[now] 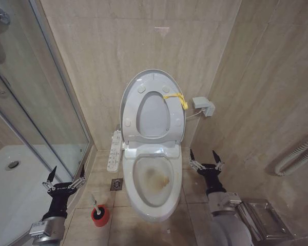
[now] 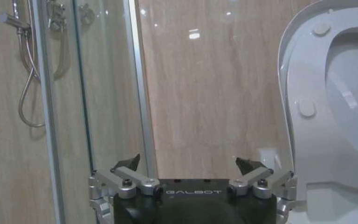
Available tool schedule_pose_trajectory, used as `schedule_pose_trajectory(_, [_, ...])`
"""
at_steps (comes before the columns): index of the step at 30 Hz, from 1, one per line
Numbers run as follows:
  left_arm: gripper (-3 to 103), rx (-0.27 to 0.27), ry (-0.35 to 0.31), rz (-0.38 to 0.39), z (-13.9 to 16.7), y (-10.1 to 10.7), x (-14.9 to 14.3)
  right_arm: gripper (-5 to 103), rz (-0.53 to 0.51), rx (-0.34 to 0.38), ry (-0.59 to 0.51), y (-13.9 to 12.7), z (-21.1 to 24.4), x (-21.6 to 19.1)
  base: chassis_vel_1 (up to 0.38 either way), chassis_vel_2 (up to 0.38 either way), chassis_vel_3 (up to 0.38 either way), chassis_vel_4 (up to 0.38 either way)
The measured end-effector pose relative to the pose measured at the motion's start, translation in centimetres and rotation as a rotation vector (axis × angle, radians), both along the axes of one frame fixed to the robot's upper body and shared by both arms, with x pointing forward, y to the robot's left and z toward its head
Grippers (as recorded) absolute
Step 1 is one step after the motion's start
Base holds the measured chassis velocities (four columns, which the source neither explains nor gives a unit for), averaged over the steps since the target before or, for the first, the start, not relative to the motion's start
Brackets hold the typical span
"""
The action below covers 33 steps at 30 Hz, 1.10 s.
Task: Open the toilet lid, clean the toilet bowl with a toilet brush, close the toilet lid, and flush.
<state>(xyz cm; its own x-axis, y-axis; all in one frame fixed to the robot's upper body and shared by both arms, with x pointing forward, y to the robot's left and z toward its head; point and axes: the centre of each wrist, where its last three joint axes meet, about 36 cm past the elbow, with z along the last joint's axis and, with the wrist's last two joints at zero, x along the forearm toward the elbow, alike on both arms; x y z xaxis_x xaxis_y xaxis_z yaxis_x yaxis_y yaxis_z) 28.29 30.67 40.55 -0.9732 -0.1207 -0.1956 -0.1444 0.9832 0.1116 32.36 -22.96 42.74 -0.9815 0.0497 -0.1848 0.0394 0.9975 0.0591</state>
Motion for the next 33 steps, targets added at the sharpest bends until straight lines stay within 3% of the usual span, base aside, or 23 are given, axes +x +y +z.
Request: schedule_pose_trajectory(33, [100,0.000,0.000,0.000,0.00,0.00,0.00,100,0.021,0.004,-0.002,0.09,-0.11,0.38,0.000,0.000,0.000,0.000])
